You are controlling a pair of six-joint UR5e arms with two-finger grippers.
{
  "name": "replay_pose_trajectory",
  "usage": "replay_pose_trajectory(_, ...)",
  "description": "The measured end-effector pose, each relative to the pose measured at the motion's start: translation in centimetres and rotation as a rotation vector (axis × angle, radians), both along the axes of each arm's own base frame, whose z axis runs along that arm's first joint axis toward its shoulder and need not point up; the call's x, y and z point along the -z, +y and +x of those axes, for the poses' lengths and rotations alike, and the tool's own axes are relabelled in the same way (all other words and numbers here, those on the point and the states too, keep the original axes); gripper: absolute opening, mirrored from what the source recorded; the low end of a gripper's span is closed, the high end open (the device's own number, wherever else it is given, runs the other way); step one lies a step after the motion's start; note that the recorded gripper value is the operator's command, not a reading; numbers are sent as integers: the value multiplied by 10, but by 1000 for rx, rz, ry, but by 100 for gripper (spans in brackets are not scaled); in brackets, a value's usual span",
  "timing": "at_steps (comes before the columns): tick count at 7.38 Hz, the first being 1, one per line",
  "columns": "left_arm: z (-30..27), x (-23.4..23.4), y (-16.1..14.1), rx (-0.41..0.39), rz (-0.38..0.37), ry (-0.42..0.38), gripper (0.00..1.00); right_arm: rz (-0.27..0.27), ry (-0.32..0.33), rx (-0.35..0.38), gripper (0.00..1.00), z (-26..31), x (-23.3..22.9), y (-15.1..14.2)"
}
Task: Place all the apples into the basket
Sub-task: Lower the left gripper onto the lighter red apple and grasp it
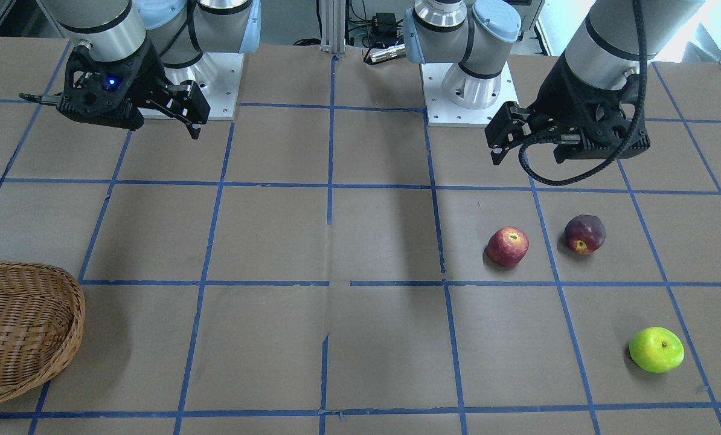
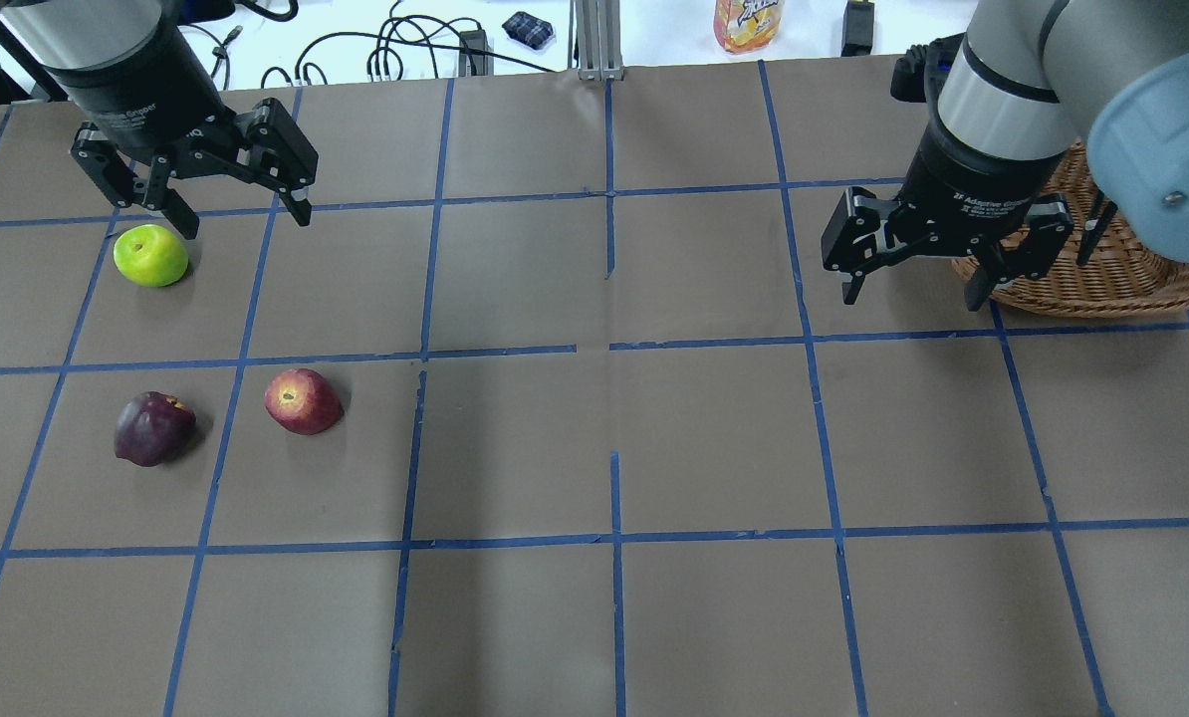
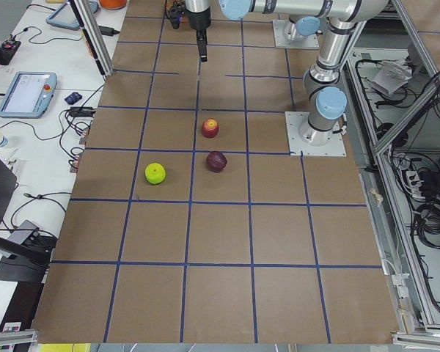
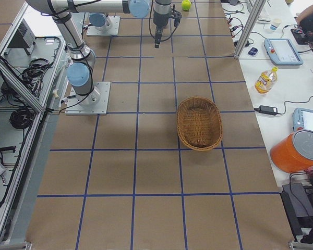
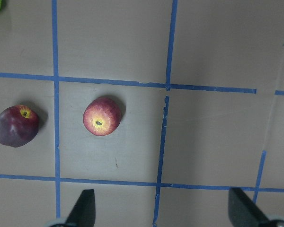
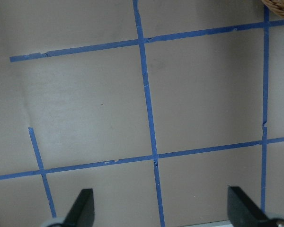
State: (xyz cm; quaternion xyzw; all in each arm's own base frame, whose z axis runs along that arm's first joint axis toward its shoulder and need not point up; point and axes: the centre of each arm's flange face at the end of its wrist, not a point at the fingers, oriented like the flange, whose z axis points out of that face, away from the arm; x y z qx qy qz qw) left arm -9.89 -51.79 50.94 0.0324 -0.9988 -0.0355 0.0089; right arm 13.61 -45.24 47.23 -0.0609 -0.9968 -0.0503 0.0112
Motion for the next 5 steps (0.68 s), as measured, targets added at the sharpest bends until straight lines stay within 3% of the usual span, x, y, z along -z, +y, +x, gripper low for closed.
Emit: replay_pose_trajectory(5, 0, 26, 11, -17, 58, -15, 100, -1, 0, -2, 100, 0, 0, 0)
